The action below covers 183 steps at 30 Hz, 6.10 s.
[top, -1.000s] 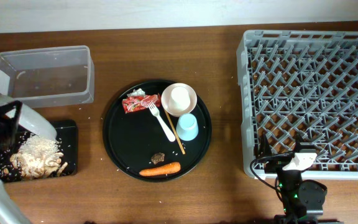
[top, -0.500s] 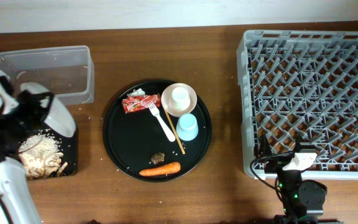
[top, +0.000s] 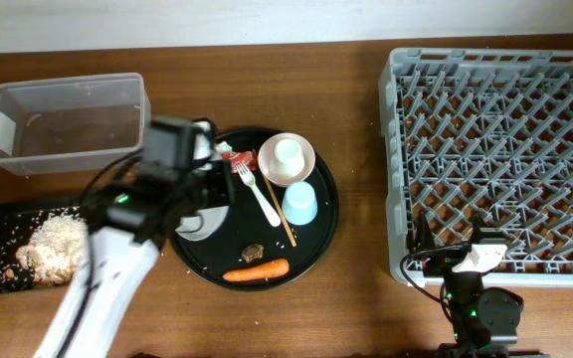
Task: Sort waste into correct bins and load items into the dishwasher rack
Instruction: 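Return the emptied plate to the round tray with the left gripper, then lower the left gripper onto the carrot and grasp it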
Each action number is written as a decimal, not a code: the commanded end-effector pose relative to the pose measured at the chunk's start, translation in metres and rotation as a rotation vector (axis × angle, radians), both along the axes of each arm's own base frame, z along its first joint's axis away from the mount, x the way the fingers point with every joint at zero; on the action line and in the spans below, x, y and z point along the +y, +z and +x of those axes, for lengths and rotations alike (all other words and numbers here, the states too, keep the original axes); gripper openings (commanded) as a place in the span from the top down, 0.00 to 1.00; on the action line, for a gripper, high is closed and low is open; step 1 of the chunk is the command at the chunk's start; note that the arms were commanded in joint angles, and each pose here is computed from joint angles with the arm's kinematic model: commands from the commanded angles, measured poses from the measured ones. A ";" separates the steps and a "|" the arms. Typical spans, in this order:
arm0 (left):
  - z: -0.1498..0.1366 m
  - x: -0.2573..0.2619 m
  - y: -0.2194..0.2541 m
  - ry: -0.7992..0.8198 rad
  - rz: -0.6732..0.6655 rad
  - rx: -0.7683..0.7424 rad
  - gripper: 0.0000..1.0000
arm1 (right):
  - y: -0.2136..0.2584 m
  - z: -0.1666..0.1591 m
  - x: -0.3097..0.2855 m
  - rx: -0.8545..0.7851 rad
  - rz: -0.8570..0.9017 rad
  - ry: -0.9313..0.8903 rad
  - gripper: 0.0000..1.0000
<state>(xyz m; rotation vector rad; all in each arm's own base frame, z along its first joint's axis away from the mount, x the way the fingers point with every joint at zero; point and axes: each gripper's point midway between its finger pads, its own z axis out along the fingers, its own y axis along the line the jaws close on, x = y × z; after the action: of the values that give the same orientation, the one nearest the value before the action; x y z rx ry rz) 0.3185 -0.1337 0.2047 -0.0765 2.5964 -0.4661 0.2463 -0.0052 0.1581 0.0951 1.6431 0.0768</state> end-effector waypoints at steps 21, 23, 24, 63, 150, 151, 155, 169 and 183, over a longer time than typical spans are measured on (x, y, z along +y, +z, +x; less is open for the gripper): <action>0.019 -0.019 -0.162 -0.035 0.260 0.341 0.73 | -0.002 0.000 -0.002 0.002 0.000 -0.010 0.01; 0.017 -0.018 -0.162 -0.036 0.263 0.347 0.73 | -0.002 0.000 -0.002 0.002 0.000 -0.010 0.01; 0.016 -0.017 -0.162 -0.036 0.265 0.353 0.73 | -0.002 0.000 -0.002 0.002 0.000 -0.010 0.01; -0.063 -0.035 -0.083 -0.256 0.525 0.454 0.01 | -0.002 0.000 -0.002 0.002 0.000 -0.010 0.01; -0.119 -0.045 -0.154 -0.498 0.510 0.595 0.01 | -0.002 0.000 -0.002 0.002 0.000 -0.010 0.01; -0.119 -0.045 -0.154 -0.514 0.515 0.594 0.01 | -0.002 0.000 -0.002 0.002 0.000 -0.010 0.01; -0.129 -0.035 -0.163 -0.535 0.539 0.626 0.01 | -0.002 0.000 -0.002 0.002 0.000 -0.010 0.01; -0.122 -0.029 -0.190 -0.554 0.574 0.547 0.01 | -0.002 0.000 -0.002 0.002 0.000 -0.010 0.01; -0.124 -0.025 -0.203 -0.543 0.578 0.531 0.20 | -0.002 0.000 -0.002 0.002 0.000 -0.010 0.01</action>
<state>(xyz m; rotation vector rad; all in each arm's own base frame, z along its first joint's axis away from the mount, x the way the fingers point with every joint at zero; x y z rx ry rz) 0.2052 -0.1650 0.0087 0.7973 3.1174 0.1571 0.2463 -0.0053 0.1581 0.0954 1.6431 0.0765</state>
